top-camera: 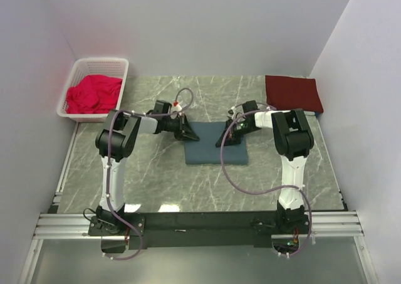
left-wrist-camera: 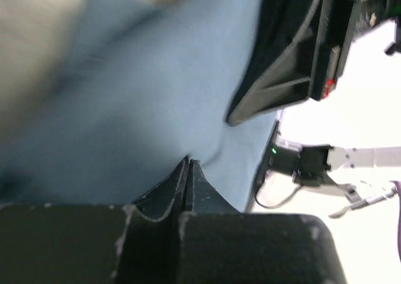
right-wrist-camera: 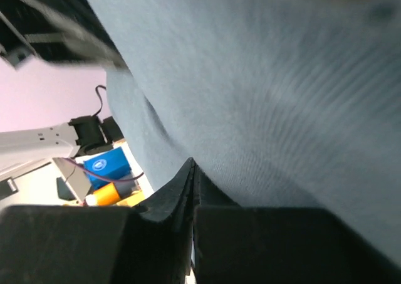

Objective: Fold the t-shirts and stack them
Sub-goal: Fold the tshirt

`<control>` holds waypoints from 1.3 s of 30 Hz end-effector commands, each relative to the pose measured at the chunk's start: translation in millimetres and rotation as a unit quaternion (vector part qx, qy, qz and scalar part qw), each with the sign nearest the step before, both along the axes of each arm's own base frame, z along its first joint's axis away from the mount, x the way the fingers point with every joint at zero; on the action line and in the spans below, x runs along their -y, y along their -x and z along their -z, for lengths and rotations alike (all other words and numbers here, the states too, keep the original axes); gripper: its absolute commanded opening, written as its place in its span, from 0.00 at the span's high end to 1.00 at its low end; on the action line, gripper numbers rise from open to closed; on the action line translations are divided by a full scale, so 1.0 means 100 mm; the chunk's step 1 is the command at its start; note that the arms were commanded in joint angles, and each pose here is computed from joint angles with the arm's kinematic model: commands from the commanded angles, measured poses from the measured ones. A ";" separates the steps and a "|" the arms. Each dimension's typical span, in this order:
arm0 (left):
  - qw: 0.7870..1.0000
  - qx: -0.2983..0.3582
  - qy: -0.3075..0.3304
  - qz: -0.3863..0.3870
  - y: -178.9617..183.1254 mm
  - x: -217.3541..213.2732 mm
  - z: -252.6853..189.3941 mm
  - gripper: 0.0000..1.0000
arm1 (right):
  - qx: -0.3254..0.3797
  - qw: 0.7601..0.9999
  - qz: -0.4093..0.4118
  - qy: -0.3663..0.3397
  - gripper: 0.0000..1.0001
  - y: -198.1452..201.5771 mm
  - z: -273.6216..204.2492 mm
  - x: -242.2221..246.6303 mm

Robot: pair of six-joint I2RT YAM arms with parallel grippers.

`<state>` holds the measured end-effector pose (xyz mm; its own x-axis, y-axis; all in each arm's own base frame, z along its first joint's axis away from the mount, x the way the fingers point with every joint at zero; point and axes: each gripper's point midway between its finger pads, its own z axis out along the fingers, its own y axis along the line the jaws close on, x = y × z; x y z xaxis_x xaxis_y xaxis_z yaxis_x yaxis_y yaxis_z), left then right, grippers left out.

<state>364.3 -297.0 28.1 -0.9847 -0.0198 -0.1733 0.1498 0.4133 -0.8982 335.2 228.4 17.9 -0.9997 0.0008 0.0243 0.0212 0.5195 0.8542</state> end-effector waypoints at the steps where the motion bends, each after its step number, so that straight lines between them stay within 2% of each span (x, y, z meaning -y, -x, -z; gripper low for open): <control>1: 0.997 0.013 -0.061 -0.048 -0.33 -0.38 0.28 0.99 | 0.017 0.999 0.008 0.037 1.00 -0.19 0.08 0.17; 4: 0.998 0.045 -0.043 -0.033 -0.34 -0.48 0.02 0.99 | 0.029 0.999 -0.006 0.015 1.00 -0.14 -0.16 0.17; 5: 0.997 0.060 -0.036 -0.022 -0.29 -0.47 -0.09 0.99 | 0.057 0.998 -0.011 0.003 1.00 -0.13 -0.41 0.16; 6: 0.994 0.103 -0.023 -0.008 -0.24 -0.44 -0.38 0.99 | 0.057 0.998 -0.016 -0.014 1.00 -0.02 -0.50 0.15; 8: 0.993 0.115 -0.005 0.025 0.08 -0.33 -0.53 0.99 | 0.098 0.994 -0.024 -0.034 1.00 0.12 -0.84 0.12; 9: 0.990 0.136 0.005 0.038 0.20 -0.27 -0.73 0.99 | 0.094 0.994 -0.029 -0.039 1.00 0.27 -0.84 0.11; 10: 0.991 0.124 0.010 0.053 0.42 -0.23 -0.71 0.99 | 0.094 0.994 -0.035 -0.053 1.00 0.37 -0.89 0.09; 11: 0.987 0.142 0.019 0.073 0.58 -0.10 -0.83 0.99 | 0.103 0.992 -0.042 -0.060 1.00 0.46 -0.98 0.07; 13: 0.988 0.126 0.029 0.087 0.85 -0.01 -0.81 0.99 | 0.093 0.991 -0.063 -0.070 1.00 0.69 -0.92 0.00; 14: 0.984 0.138 0.041 0.102 0.96 0.11 -0.87 0.99 | 0.091 0.991 -0.071 -0.070 1.00 0.74 -0.90 -0.02; 17: 0.987 0.107 0.042 0.112 1.08 0.25 -0.73 0.99 | 0.057 0.990 -0.105 -0.071 1.00 0.91 -0.70 -0.10; 19: 0.988 0.099 0.045 0.111 0.99 0.31 -0.72 0.99 | 0.045 0.989 -0.121 -0.070 1.00 0.92 -0.63 -0.11; 22: 0.989 0.082 0.028 0.120 0.90 0.35 -0.50 0.99 | -0.002 0.991 -0.122 -0.058 1.00 0.86 -0.35 -0.05; 23: 0.991 0.059 0.014 0.123 0.90 0.33 -0.30 0.99 | -0.019 0.991 -0.123 -0.051 1.00 0.87 -0.18 -0.01; 26: 0.992 -0.005 -0.029 0.120 0.93 0.17 0.17 0.99 | -0.052 0.994 -0.093 -0.005 1.00 0.87 0.18 0.21; 29: 0.992 -0.068 -0.050 0.096 1.01 -0.07 0.49 0.99 | -0.081 0.994 -0.066 0.013 1.00 0.86 0.29 0.37; 31: 0.992 -0.082 -0.056 0.084 1.05 -0.19 0.58 0.99 | -0.085 0.994 -0.061 0.019 1.00 0.88 0.31 0.42; 35: 0.993 -0.070 -0.055 0.074 0.96 -0.35 0.54 0.99 | -0.075 0.995 -0.067 0.027 1.00 0.93 0.28 0.52; 39: 0.994 -0.028 -0.055 0.094 0.96 -0.40 0.43 0.99 | -0.056 0.993 -0.086 0.052 1.00 1.00 0.23 0.67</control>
